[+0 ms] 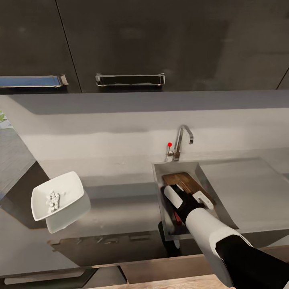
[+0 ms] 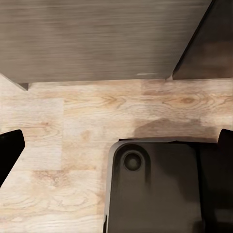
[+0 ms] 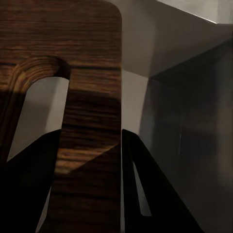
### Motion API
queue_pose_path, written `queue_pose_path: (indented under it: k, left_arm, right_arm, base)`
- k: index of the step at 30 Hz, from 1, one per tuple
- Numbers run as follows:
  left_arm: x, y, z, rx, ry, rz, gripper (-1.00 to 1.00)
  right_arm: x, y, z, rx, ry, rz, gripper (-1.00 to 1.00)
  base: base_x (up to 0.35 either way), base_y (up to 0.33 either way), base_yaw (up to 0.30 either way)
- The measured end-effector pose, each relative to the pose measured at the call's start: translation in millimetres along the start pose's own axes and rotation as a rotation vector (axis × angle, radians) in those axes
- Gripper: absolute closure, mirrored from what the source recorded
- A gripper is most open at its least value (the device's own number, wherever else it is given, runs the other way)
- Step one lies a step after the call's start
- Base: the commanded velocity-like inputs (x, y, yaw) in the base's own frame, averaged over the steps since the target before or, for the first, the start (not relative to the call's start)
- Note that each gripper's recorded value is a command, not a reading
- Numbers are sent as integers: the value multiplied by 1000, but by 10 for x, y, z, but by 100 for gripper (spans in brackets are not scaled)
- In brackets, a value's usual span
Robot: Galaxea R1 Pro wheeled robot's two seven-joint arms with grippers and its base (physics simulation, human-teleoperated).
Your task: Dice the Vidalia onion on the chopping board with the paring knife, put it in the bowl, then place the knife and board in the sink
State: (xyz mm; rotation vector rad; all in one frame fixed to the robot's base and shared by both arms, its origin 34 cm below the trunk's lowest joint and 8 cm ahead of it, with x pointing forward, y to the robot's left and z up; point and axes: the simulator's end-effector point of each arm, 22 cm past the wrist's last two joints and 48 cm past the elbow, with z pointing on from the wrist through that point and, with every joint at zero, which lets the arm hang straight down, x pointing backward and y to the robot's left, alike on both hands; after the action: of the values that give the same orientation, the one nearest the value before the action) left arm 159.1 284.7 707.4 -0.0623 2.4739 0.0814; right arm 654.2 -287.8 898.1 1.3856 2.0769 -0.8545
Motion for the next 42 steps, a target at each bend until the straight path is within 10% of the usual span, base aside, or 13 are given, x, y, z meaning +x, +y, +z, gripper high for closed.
queue_pose_path:
  k: [42]
  left_arm:
    - [0,-4,0,0,0,0,-100]
  right_arm:
    - [187,123,274,-108,-31,8,100]
  base:
    - [0,0,0]
